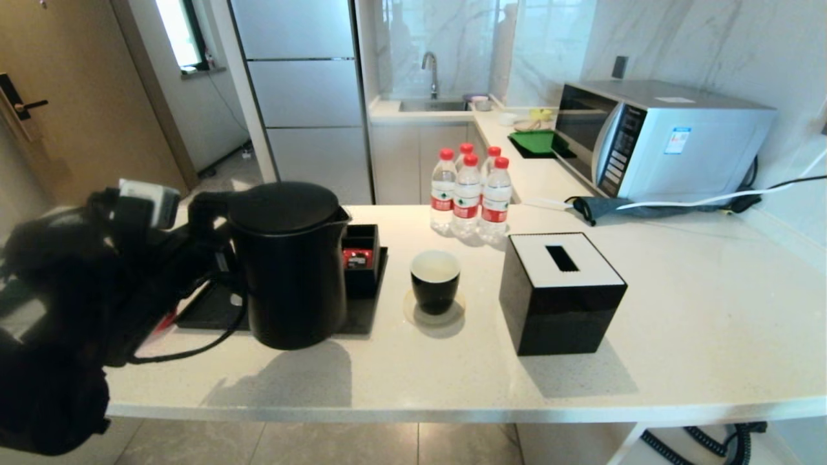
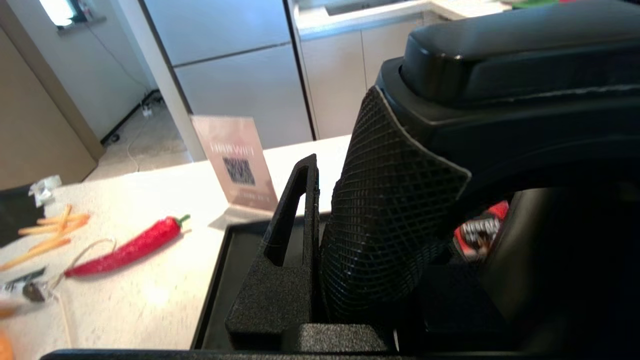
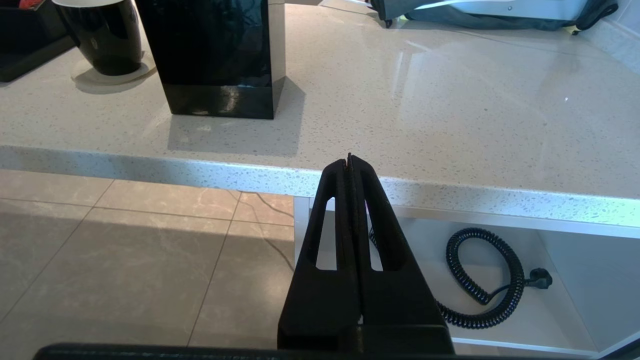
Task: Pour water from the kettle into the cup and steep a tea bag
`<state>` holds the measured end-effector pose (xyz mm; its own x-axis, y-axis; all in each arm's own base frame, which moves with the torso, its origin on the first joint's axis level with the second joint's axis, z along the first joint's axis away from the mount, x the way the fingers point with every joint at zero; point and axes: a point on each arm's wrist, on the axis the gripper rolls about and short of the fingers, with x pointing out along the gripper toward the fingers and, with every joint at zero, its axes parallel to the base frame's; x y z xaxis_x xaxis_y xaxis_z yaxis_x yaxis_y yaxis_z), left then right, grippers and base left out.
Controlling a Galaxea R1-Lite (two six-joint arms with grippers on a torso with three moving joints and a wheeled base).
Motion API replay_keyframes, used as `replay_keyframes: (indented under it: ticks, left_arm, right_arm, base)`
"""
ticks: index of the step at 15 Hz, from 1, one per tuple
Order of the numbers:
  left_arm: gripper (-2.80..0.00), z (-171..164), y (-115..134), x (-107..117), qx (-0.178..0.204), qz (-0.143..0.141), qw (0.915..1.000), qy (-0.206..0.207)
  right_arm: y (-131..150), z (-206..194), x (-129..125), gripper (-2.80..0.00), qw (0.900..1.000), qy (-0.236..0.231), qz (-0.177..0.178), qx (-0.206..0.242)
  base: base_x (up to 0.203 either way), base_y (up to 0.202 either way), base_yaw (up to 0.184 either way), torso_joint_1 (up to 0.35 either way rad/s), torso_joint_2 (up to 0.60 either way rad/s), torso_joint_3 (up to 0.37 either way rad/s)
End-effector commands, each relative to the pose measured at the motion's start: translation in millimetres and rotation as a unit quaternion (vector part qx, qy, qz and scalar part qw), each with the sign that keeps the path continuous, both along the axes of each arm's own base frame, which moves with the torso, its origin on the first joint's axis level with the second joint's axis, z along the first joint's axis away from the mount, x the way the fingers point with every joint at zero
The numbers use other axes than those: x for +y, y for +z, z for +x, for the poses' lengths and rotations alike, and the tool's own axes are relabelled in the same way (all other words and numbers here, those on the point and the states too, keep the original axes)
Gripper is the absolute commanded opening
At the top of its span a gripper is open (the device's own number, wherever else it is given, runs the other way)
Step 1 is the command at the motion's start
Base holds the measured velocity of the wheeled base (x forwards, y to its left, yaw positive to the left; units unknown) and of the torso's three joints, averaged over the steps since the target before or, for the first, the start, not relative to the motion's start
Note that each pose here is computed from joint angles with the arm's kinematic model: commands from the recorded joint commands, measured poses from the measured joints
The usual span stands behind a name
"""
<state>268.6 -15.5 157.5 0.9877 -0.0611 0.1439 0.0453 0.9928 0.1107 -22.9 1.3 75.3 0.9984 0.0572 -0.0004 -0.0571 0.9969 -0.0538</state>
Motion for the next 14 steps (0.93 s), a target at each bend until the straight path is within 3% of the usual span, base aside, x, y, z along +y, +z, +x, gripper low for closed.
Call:
replay_keyframes:
  ticks: [1, 11, 14]
  left_arm:
    - [-2.8, -6, -1, 0, 0.002, 0.0, 1.0, -0.001]
    - [-2.8, -19, -1, -4, 0.005, 0.011, 0.9998, 0.015]
    - [-2.8, -19, 0, -6, 0.005, 0.038, 0.9992, 0.015]
  right_arm:
    - [0, 0, 0, -2.8, 1.0, 0.001, -0.001, 0.001]
    - [0, 0, 0, -2.8, 1.0, 0.001, 0.0, 0.001]
    - [0, 0, 0, -2.8, 1.0, 0.001, -0.001, 0.001]
  base:
    - [0.0, 0.0, 0.0, 0.0, 0.0, 0.0]
    - [0.0, 0.0, 0.0, 0.0, 0.0, 0.0]
    - [0.0, 0.0, 0.0, 0.0, 0.0, 0.0]
